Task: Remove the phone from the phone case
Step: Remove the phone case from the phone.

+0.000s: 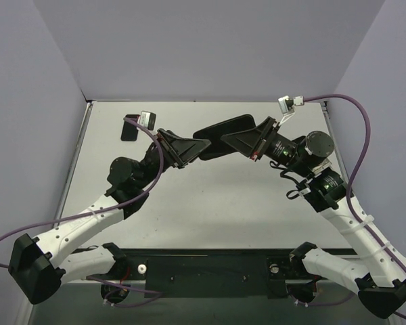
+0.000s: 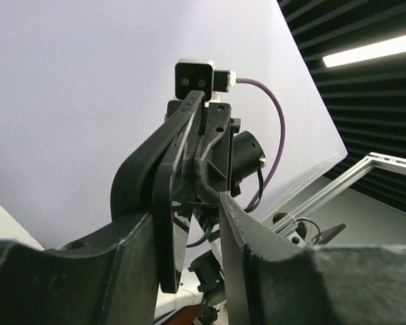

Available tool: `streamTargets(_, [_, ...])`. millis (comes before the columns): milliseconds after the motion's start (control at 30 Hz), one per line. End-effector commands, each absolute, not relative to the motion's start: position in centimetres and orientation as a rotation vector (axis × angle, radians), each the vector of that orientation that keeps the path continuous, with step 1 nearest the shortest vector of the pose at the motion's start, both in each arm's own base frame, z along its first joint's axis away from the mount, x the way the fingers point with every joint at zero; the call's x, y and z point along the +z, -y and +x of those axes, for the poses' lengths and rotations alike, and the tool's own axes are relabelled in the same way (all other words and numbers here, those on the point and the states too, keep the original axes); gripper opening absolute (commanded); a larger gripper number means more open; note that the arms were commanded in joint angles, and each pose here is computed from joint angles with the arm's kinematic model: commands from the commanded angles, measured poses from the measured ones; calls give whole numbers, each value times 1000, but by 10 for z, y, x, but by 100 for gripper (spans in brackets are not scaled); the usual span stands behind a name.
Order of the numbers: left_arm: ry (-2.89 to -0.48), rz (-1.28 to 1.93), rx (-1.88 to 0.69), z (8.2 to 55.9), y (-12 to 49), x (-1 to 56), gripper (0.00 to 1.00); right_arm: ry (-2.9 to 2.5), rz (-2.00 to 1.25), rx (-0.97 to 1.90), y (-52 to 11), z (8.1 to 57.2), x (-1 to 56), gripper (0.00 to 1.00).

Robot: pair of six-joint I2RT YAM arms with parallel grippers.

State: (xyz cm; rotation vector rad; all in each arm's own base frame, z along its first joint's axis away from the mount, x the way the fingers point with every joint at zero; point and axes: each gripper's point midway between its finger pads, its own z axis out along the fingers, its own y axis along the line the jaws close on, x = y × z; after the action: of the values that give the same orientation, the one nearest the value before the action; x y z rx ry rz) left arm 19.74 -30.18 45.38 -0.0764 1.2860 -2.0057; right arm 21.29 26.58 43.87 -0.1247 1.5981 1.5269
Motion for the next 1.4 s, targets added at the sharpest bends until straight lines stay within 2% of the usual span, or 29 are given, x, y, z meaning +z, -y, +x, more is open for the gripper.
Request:
streamTargets(0, [-1100,-145,-1968,211,288,483,40,-1620,-362,1662,-286,168,435,0])
streamTargets(133, [-1105,-160,-1978,212,289,479,12,-1666,-384,1588,-283,169,426,0])
streamTargets(233, [-1120,-207,-1967,216,285,469,4,-1705,-356,1494,-279,180,415,2])
streamTargets(267, [-1108,-232,-1964,217,282,469,0,-1709,-348,1485,-279,182,411,14])
streamTargets(333, [-1105,-292,-1963,220,276,464,0,-1705,-324,1460,-279,186,406,31])
streamTargets(367, [-1104,-323,-1974,221,273,462,0,-1702,-314,1432,-279,190,403,36])
streamTargets(433, [-1087,-406,-1985,225,266,461,0,-1702,-297,1388,-278,194,397,56])
streamTargets(500, [-1063,-464,-2003,226,258,461,0,-1669,-308,1377,-283,192,396,64])
streamTargets(733, [-1023,-573,-2086,230,252,458,0,-1641,-307,1312,-294,192,384,64])
streamTargets(833, [-1022,-595,-2118,230,253,454,0,-1639,-290,1258,-293,200,378,56])
streamTargets(1067, [-1030,-607,-2116,228,251,449,0,-1620,-244,1255,-306,216,381,47])
streamTargets(1233, [-1026,-613,-2141,227,253,449,0,-1636,-230,1262,-319,225,380,44])
streamTargets(1367, [-1017,-599,-2154,224,252,453,0,-1635,-151,1201,-313,238,375,35])
